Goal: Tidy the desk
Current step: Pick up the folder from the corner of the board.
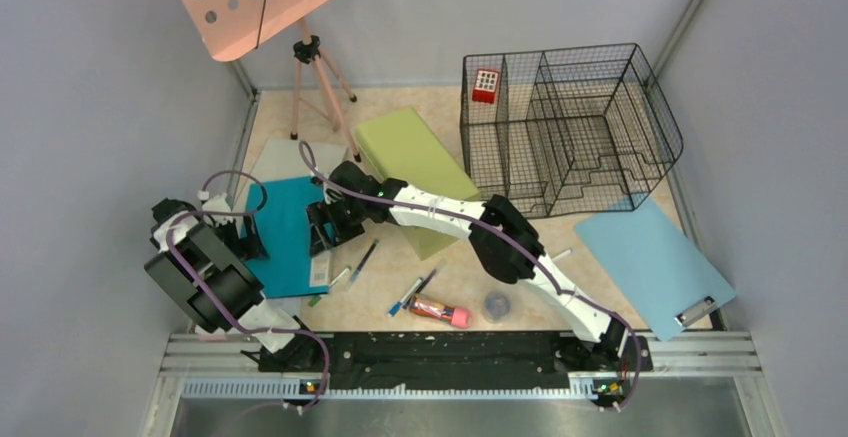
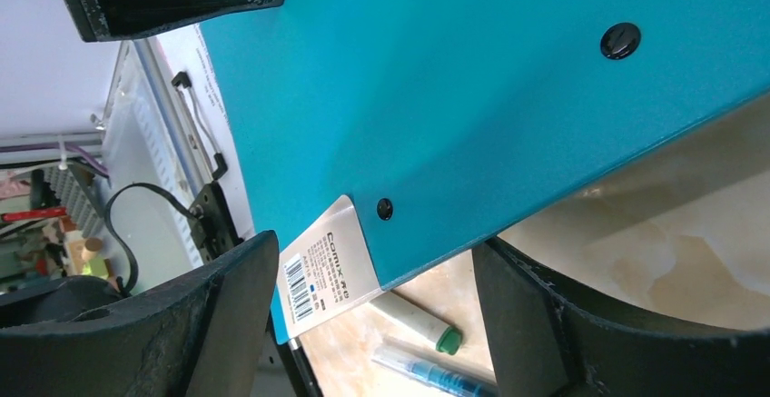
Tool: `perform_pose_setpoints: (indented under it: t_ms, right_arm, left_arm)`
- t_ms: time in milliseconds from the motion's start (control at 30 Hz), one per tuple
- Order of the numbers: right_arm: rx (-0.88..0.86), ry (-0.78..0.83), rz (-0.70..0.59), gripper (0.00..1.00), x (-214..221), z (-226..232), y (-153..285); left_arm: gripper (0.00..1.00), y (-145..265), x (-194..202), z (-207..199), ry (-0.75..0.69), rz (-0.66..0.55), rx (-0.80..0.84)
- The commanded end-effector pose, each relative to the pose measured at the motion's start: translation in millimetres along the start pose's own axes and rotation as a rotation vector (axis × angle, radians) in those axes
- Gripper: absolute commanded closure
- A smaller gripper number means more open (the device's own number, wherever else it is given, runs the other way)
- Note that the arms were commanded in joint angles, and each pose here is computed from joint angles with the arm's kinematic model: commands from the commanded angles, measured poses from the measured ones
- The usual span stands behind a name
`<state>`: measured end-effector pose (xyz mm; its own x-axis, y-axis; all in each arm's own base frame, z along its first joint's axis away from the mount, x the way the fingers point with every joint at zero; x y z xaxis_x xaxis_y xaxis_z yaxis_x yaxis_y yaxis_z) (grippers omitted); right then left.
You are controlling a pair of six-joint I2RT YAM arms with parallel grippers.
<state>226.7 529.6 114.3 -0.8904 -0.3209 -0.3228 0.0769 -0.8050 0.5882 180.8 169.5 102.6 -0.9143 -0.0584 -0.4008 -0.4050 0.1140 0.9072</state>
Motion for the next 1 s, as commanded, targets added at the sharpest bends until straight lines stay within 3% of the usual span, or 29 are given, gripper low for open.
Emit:
perform_pose_setpoints:
  t_ms: [0,967]
  right_arm:
    - [-0.208,0.033,-0.068,0.24,-32,31,26]
    - [-0.265,0.241,-0.179,0.33,-61,76,77]
  left_arm:
    - [0.04,-9,4,-21,0.026,0.004,0.147]
    - [0.05,-8,8,-26,-0.004,0.005,0.185]
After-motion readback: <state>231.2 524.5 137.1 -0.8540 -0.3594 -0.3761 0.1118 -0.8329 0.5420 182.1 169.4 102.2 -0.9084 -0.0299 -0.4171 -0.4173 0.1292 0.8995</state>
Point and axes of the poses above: each gripper's point midway between its finger pads, its own y axis back along the fingers, its own z axis along the line the jaws close on, x = y × z, the point moved 8 cm from there along y, back along the fingers, and after that the axes turned 13 degrees about -y, right-handed, at the moved point
